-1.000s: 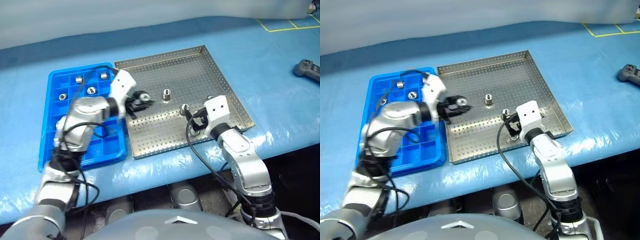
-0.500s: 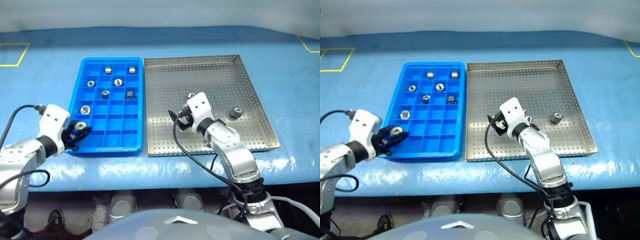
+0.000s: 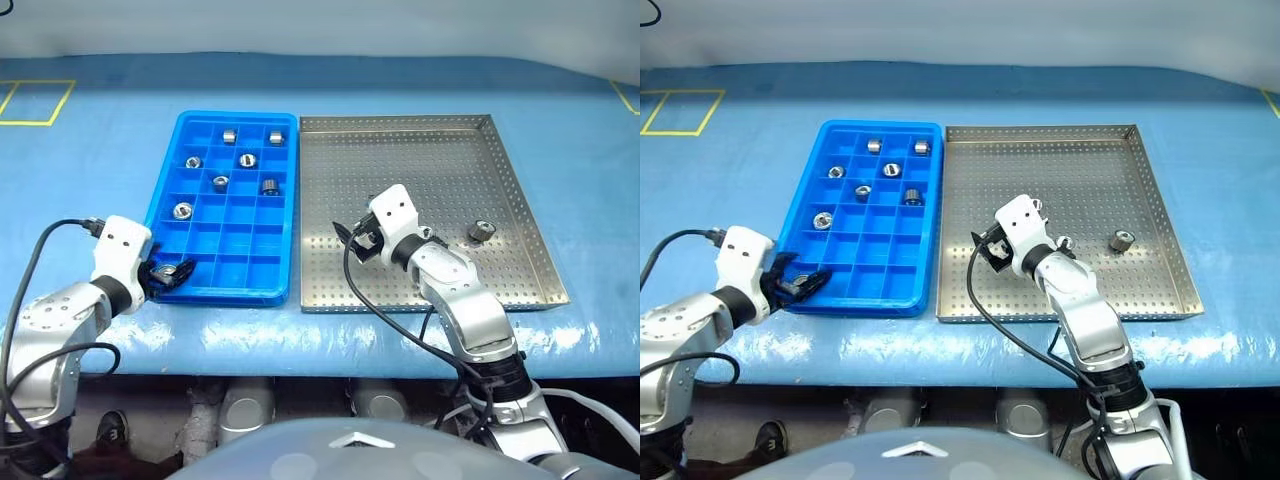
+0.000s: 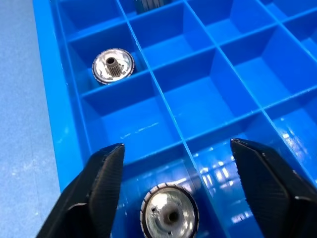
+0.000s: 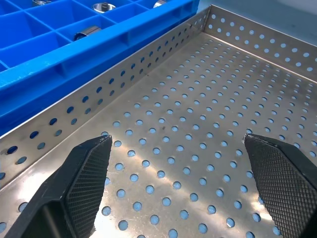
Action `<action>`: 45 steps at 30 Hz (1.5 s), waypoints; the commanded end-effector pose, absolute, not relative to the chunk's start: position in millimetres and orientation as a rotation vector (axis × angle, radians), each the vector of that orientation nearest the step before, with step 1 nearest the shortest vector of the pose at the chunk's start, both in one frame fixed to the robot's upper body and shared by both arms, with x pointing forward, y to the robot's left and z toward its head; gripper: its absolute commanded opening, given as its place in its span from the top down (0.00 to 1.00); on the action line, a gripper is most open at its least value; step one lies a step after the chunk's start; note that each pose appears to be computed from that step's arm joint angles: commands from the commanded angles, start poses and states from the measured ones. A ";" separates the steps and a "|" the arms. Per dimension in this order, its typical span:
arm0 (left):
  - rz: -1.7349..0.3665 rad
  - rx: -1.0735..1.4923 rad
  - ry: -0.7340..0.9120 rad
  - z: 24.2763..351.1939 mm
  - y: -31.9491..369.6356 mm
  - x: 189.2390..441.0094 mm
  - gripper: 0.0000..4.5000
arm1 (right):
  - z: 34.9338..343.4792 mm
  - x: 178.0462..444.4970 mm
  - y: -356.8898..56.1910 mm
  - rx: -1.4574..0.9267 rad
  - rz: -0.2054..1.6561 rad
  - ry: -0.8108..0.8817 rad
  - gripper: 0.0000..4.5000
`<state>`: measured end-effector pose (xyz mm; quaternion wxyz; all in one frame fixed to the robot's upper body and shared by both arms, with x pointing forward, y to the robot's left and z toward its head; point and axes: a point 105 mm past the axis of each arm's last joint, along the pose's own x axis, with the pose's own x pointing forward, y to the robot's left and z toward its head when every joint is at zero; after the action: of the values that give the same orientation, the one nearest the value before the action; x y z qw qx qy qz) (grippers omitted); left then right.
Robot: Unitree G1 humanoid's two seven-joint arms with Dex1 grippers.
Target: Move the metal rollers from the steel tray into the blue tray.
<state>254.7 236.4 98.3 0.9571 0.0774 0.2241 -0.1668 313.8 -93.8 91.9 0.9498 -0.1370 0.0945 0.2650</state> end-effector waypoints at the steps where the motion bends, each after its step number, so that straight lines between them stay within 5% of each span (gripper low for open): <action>1: -0.453 0.091 0.274 131.4 214.1 263.9 0.13 | 105.5 320.2 -105.3 -0.276 0.465 0.134 0.00; 14: -0.805 -0.080 0.114 141.4 95.3 300.7 0.13 | 119.6 334.3 -153.1 -0.275 0.188 0.096 0.00; 22: -0.866 -0.054 0.172 119.8 12.4 357.3 0.13 | 128.0 324.3 -171.4 -0.274 0.103 0.076 0.00; 28: -0.905 0.048 0.244 95.2 -25.0 376.5 0.13 | 132.5 310.1 -175.5 -0.261 0.068 0.057 0.00; 45: -0.634 0.175 0.324 59.2 -13.2 413.1 0.13 | 133.2 297.1 -188.1 -0.236 -0.012 0.051 0.00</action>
<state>407.6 -19.7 57.5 0.9270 0.0784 0.1606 -0.3296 298.1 -187.7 118.9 0.9915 -0.1184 0.0539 0.0008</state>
